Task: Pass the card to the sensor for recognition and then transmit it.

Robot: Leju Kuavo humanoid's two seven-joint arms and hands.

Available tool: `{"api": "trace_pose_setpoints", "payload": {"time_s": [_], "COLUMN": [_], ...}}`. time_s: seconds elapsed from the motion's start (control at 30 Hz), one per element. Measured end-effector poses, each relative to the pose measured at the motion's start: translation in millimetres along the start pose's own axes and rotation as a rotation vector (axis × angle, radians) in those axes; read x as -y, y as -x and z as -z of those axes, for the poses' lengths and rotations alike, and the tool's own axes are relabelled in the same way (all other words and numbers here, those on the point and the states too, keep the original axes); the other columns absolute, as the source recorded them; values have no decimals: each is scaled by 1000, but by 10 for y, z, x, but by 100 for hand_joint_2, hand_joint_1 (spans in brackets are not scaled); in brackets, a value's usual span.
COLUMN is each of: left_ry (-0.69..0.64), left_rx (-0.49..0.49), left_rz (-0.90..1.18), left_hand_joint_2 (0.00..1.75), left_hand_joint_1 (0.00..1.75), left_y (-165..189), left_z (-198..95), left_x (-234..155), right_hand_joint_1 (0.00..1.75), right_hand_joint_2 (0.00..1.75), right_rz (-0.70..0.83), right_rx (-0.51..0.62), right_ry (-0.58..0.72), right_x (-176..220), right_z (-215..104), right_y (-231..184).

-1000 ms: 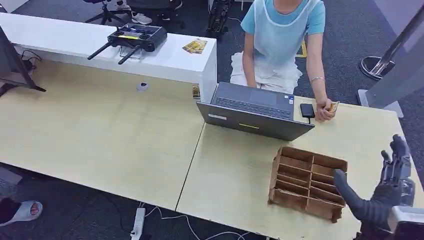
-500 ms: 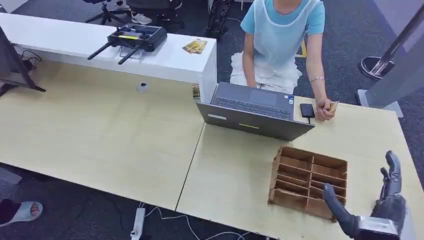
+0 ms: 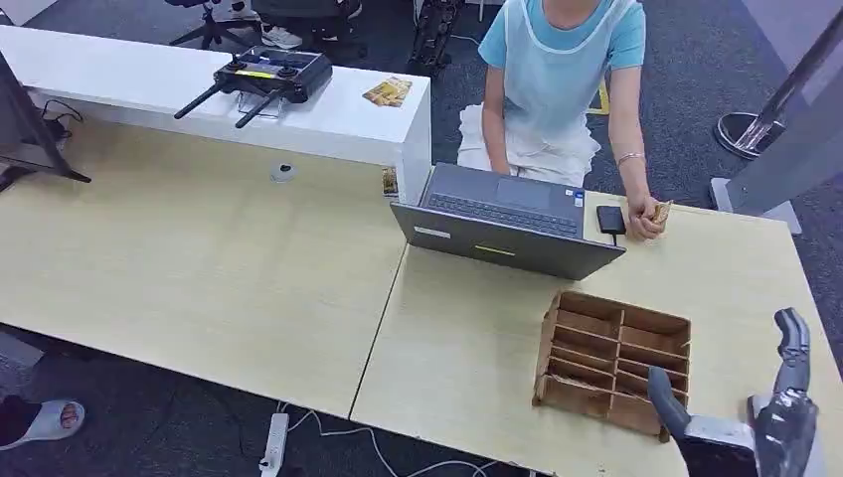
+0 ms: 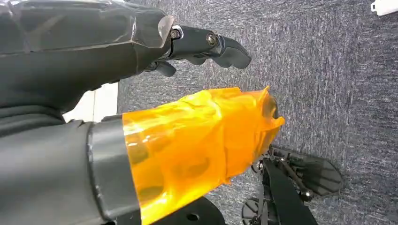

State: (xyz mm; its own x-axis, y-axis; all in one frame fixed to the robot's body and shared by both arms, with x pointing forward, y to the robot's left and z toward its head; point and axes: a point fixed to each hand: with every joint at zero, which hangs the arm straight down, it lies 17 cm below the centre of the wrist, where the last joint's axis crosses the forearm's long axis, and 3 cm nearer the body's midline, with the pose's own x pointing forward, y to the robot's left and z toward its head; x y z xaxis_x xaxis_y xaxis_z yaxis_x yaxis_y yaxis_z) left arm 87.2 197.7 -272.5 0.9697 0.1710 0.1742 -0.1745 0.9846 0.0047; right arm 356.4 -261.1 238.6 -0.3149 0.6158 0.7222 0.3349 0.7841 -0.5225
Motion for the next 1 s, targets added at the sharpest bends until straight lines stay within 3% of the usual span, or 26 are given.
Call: {"api": "trace_pose_setpoints", "payload": {"time_s": [0.4, 0.8, 1.0], "left_ry": [0, 0, 0], "left_rx": [2, 2, 2], "left_rz": [5, 7, 7], "left_hand_joint_2": [0, 0, 0], "left_hand_joint_1": [0, 0, 0], "left_y": [-4, -4, -5], "left_z": [1, 1, 0], "left_x": [-4, -4, -1], "right_hand_joint_1": [0, 0, 0], "right_hand_joint_2": [175, 175, 175], "right_rz": [-324, -492, -510], "right_rx": [-50, -57, -41], "right_ry": [-106, -155, -111], "right_x": [-166, -240, -165], "right_z": [-157, -231, -201], "right_y": [275, 390, 345]}}
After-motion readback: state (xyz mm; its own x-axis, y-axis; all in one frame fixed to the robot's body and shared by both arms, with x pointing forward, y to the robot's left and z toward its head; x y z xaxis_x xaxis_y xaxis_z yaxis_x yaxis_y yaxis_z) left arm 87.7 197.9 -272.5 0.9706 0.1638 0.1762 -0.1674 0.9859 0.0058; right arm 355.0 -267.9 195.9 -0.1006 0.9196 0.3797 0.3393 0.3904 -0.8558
